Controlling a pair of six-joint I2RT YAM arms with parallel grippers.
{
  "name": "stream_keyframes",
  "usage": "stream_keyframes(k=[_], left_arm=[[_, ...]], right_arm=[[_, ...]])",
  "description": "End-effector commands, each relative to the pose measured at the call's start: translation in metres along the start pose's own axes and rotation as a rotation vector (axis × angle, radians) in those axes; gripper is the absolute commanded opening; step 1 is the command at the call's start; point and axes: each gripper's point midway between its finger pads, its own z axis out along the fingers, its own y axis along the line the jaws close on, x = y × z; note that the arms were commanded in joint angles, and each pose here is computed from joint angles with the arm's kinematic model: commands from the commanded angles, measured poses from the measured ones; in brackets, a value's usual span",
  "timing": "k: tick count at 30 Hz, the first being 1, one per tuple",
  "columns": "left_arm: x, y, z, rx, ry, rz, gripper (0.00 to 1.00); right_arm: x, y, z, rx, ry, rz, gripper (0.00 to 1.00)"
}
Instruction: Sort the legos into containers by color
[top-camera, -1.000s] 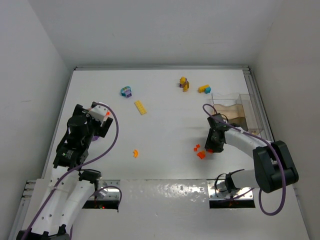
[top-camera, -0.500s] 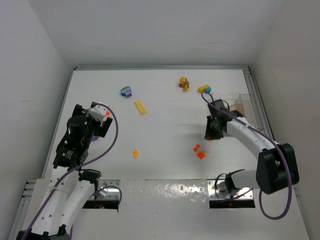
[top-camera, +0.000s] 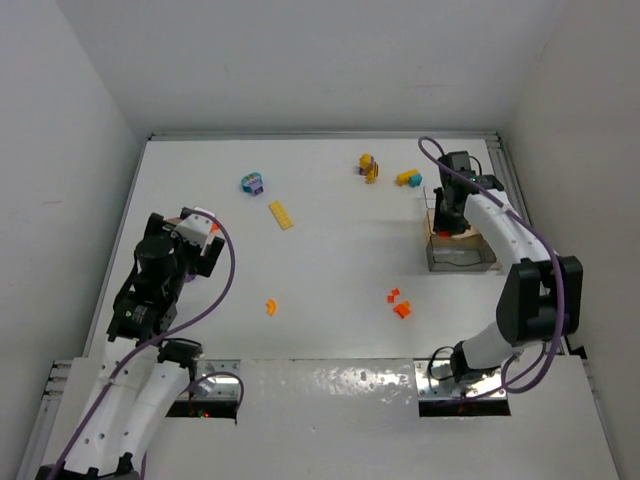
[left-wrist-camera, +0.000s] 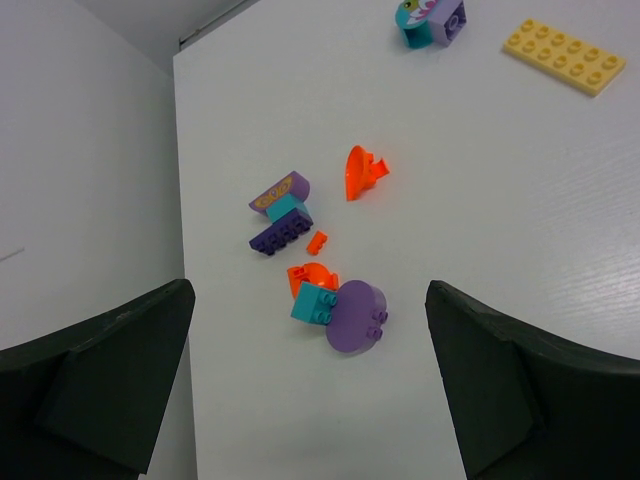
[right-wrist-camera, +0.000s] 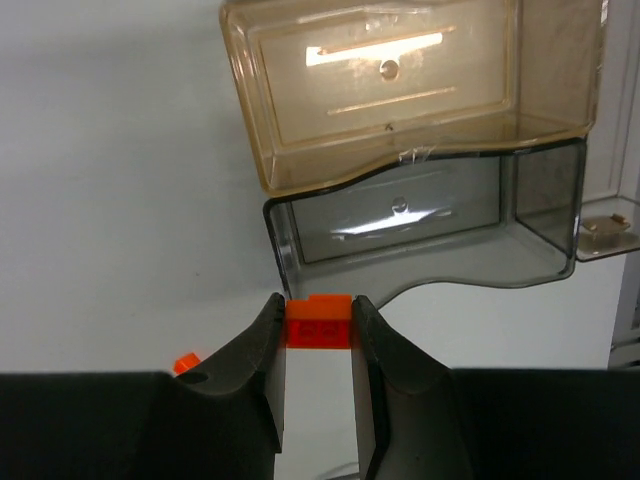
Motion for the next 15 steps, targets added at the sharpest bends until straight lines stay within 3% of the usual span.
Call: stream_keyframes(k=[1, 15], left_arm=[[-0.003, 0.004, -0.001, -0.031, -0.032, -0.006, 1.0], [-0.004, 0.008, -0.003, -0.054, -0.041, -0.001, 1.0]], right_arm=[[0.01, -0.002, 0.008, -0.004, 0.037, -0.027, 0.0], [0.013, -0.015, 0.046, 0.016, 0.07, -0.02, 0.02]])
